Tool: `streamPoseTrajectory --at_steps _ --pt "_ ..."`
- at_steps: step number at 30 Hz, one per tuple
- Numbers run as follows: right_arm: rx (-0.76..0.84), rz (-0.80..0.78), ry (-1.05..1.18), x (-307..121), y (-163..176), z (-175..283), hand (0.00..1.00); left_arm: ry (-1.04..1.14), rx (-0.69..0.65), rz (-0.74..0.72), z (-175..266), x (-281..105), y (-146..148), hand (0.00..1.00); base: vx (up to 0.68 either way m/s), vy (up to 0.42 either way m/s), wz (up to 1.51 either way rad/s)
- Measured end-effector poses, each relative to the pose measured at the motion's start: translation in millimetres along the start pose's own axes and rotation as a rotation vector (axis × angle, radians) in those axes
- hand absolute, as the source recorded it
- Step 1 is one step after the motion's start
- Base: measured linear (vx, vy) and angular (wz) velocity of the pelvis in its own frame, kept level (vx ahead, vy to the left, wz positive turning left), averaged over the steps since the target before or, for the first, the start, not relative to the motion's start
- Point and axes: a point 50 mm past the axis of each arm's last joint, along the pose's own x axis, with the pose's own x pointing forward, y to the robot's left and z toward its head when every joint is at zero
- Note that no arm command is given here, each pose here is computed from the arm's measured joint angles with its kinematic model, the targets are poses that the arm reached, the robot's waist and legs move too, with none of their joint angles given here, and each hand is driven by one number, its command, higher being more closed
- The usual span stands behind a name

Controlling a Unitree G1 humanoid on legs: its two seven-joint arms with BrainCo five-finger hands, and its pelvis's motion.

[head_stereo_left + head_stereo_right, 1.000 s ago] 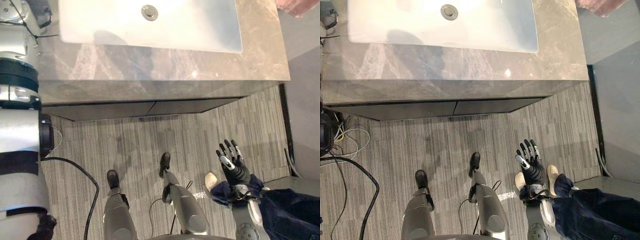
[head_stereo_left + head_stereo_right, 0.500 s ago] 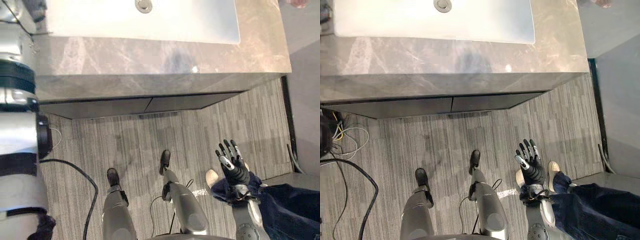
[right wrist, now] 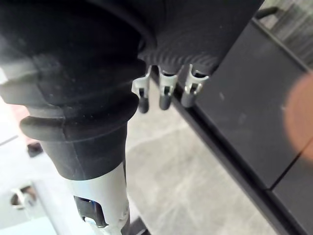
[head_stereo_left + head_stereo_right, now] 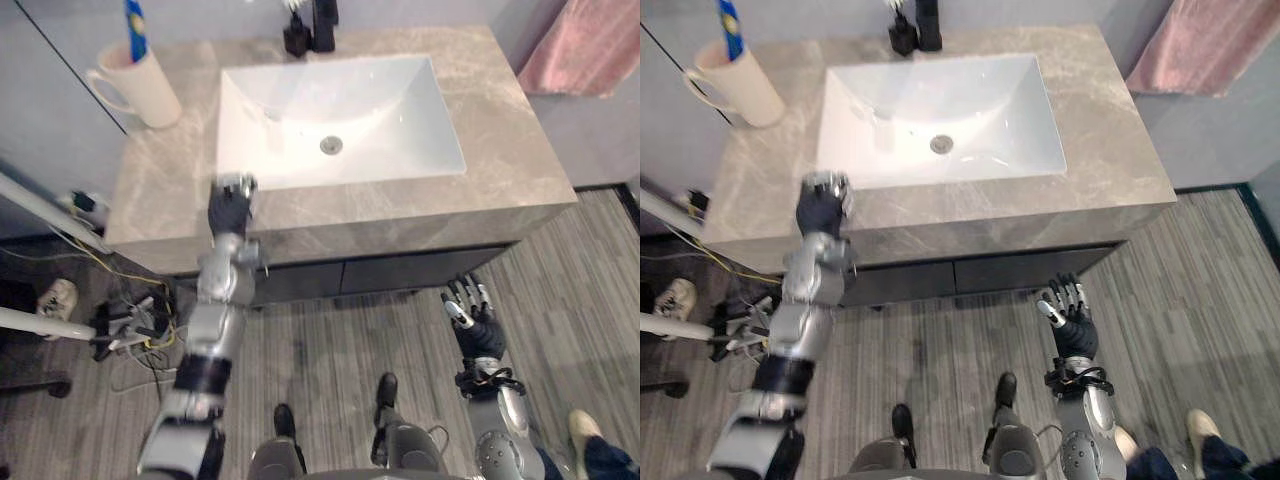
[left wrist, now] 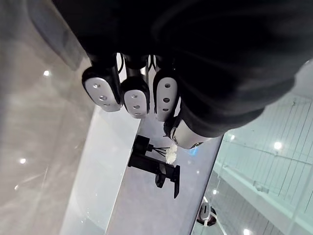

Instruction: Organize washtable

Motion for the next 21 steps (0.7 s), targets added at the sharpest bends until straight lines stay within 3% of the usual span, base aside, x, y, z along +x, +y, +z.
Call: streamPoseTrajectory --at_steps 4,13,21 --pt "0.008 -0.153 0.013 -12.6 -28.2 -4.7 0.00 0.176 -0.007 0.152 -31.2 -59.6 37.0 1.00 -0.04 -0.010 0.16" --pt "-0.014 -0.504 0.153 -63.2 -92.4 -33.1 0.00 0.499 -0.066 0.256 -92.4 -119.5 59.5 1.00 0.00 -0.001 0.04" --pt "-0.011 -0.683 0.406 -107.3 -119.4 -81.5 0.00 0.872 -0.069 0.425 -150.7 -184.1 85.5 1.00 0.03 0.015 -0.13"
